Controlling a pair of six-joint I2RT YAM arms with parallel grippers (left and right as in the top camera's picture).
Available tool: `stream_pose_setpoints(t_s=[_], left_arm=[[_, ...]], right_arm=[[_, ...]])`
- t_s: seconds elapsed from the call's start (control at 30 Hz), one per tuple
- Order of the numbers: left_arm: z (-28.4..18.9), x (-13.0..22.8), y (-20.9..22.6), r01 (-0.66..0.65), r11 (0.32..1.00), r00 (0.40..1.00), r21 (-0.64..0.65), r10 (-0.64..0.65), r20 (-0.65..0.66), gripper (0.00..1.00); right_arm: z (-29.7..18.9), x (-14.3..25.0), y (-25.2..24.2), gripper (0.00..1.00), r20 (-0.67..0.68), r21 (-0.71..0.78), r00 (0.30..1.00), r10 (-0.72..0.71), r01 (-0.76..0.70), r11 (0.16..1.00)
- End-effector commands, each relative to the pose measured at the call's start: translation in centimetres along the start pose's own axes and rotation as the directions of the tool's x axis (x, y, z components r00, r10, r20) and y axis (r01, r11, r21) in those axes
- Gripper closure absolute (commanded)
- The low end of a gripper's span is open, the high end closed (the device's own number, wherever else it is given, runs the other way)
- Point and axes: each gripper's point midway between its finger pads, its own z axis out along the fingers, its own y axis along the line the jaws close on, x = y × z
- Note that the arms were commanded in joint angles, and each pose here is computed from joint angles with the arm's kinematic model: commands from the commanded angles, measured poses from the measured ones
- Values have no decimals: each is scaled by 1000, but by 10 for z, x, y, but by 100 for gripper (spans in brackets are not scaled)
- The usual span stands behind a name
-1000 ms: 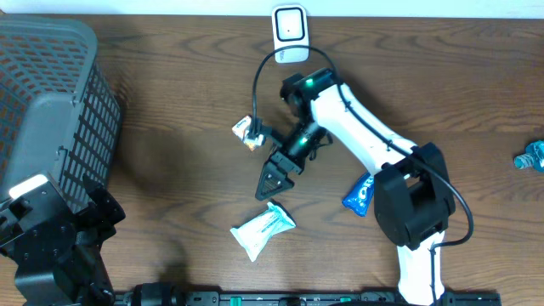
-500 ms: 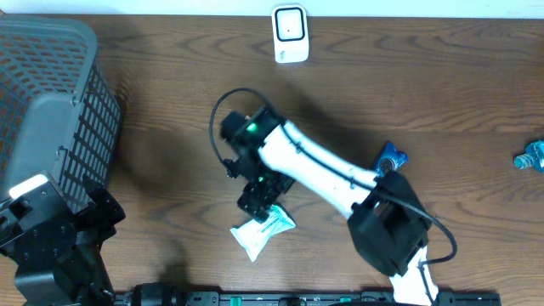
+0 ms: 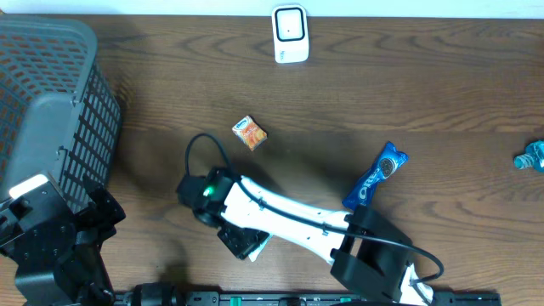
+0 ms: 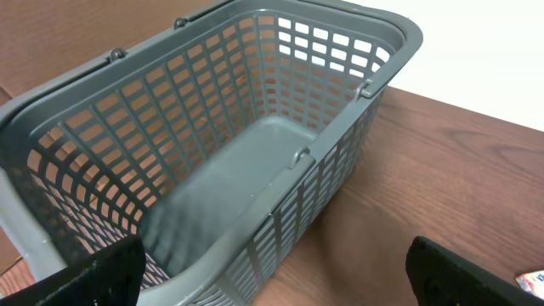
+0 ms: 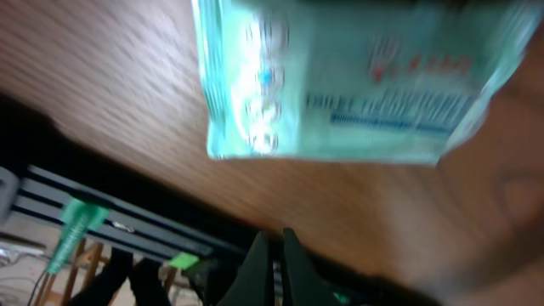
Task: Scan the item barcode
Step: 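Grasp the mint-green wipes pack with the right gripper and lift it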
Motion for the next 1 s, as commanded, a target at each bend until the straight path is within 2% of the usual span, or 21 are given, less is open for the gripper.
stream_pose_setpoints(t_s=[0.0, 0.13, 0.33, 0.47, 0.73, 0.9, 0.97], left_arm=[[1, 1, 1, 4, 1000, 1000, -8, -4, -4, 2], [1, 1, 1, 4, 1000, 1000, -8, -4, -4, 2], [1, 1, 1, 4, 1000, 1000, -8, -4, -4, 2], [1, 1, 1, 4, 1000, 1000, -8, -4, -4, 2], [1, 1, 1, 4, 1000, 1000, -8, -4, -4, 2], [1, 1, 1, 4, 1000, 1000, -8, -4, -4, 2], [1, 1, 1, 4, 1000, 1000, -8, -4, -4, 2]], right_arm=[[10, 18, -7, 99, -37, 47, 997, 67, -66, 997], [43, 33, -16, 99, -99, 81, 993, 71, -63, 995], [80, 9, 10, 99, -10, -101, 998, -54, 53, 994], [76, -24, 1, 99, 101, -103, 995, -21, 32, 994], [45, -104, -72, 97, 321, -149, 936, 147, -104, 983], [21, -105, -101, 96, 305, -139, 941, 146, -108, 984], [8, -101, -104, 89, 288, -128, 949, 127, -94, 987]])
